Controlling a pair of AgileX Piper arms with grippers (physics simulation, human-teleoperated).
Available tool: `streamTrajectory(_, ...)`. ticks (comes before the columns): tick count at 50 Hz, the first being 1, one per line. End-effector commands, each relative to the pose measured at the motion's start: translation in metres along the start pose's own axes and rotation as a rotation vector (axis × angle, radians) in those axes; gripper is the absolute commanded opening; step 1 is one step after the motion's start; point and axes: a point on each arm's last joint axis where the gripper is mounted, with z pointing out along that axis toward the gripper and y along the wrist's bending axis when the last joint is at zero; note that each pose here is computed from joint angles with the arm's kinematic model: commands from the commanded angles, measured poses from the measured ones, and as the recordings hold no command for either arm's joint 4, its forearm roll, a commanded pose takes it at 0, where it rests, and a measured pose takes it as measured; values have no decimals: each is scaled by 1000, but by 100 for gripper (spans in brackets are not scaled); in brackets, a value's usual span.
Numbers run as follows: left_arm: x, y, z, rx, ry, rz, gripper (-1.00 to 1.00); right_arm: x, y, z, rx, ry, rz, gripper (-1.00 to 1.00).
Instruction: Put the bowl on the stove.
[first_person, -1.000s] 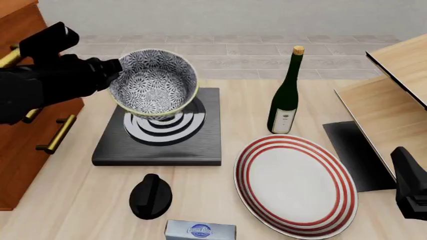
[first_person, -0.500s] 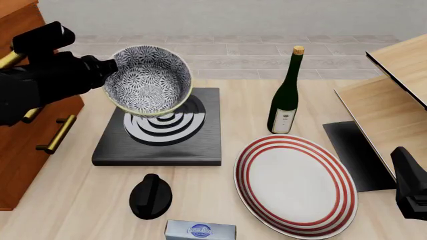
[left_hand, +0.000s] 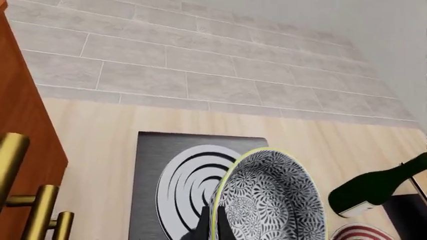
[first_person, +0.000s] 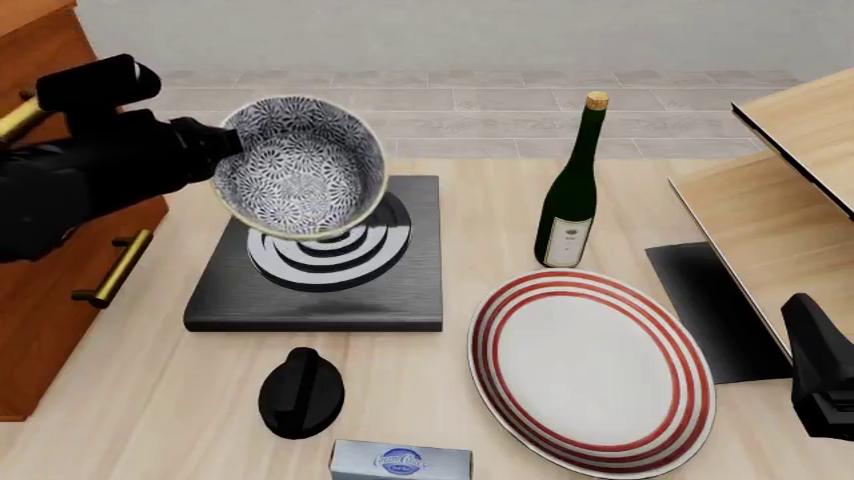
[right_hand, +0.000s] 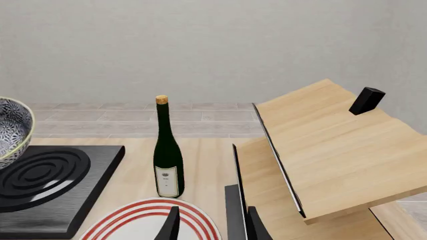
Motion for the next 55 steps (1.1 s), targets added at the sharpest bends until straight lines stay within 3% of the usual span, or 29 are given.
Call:
streamTrajectory(1,5,-2,7,4,19,-38,-100,0,0,0,0,0,0,100)
streamTrajectory(21,28,9,32,-24,62,-64,-100,0,0,0,0,0,0,100)
streamTrajectory(32,30,17,40,-44,54,-71,-100,0,0,0,0,0,0,100)
streamTrajectory(55,36,17,50,-40,53,-85,-100,0,0,0,0,0,0,100)
